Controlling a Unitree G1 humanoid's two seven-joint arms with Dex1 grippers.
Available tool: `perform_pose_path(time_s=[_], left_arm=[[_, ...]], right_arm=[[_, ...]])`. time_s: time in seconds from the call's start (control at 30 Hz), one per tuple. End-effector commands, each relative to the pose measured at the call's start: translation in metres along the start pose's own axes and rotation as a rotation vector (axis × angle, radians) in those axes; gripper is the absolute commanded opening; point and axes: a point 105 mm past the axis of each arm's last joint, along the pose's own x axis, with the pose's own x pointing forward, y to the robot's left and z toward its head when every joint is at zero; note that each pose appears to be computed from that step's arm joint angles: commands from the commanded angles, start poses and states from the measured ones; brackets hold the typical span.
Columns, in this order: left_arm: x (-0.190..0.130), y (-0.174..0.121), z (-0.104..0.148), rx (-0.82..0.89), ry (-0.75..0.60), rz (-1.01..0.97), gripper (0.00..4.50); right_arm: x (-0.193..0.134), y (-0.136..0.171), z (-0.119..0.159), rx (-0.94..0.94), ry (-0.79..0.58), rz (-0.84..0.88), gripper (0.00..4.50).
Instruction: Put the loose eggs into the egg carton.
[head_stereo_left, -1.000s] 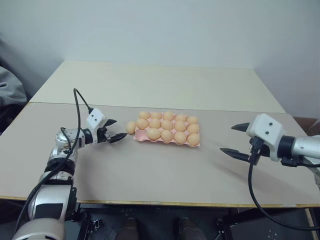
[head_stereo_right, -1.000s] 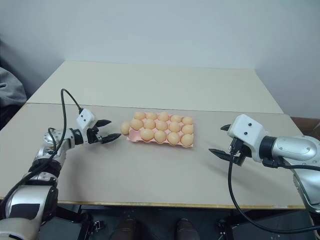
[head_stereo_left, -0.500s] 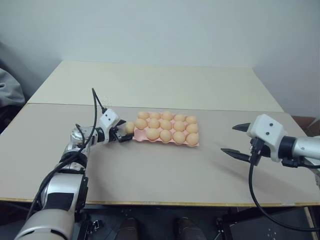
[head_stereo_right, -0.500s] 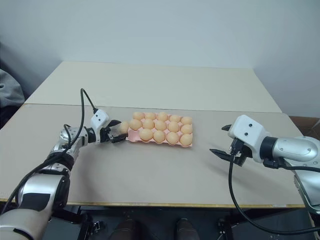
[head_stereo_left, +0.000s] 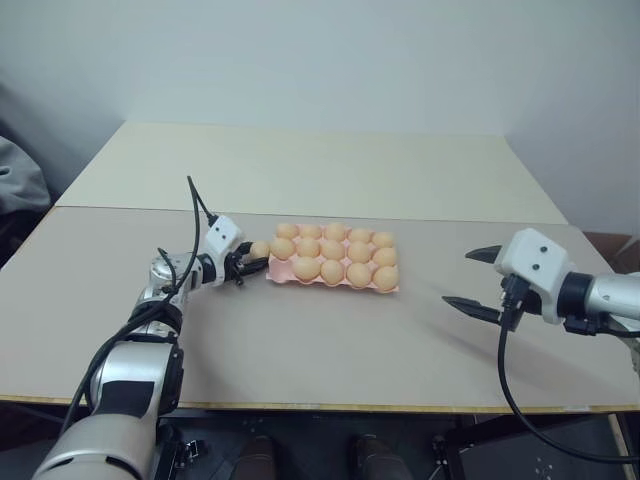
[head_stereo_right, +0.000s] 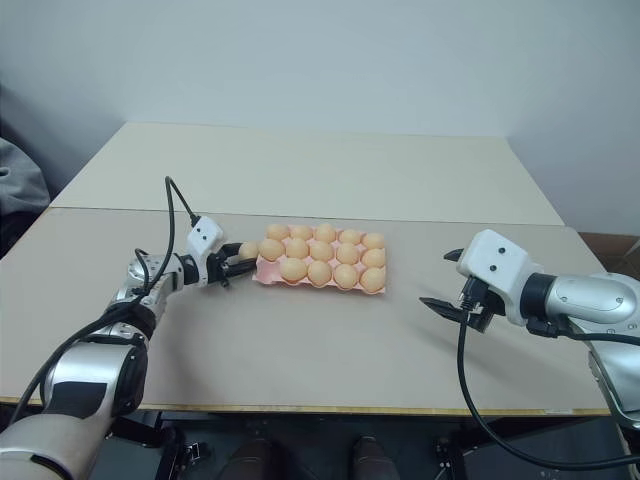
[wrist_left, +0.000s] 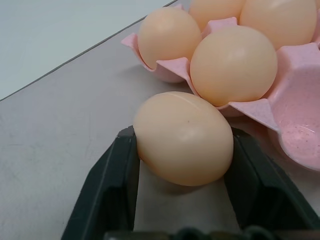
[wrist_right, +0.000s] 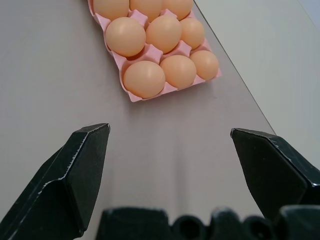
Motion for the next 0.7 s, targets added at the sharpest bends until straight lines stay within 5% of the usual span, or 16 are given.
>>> perform_pose_path(time_s=[0.03, 0.3, 0.47, 0.7], left_arm=[[-0.005, 0.007, 0.004, 0.046, -0.004, 0.029, 1.96], [-0.031, 0.021, -0.001, 0.101, 0.031, 0.043, 1.96], [-0.058, 0.026, 0.019, 0.143, -0.035, -0.032, 1.96], [-0.059, -0.020, 0.047, 0.124, -0.185, -0.363, 1.96]], right_arm=[[-0.007, -0.008, 0.010, -0.039, -0.015, -0.046, 4.50], [-0.007, -0.008, 0.011, -0.042, -0.012, -0.048, 4.50], [-0.007, -0.007, 0.010, -0.040, -0.012, -0.045, 4.50], [-0.003, -0.006, 0.011, -0.037, -0.022, -0.039, 4.50]])
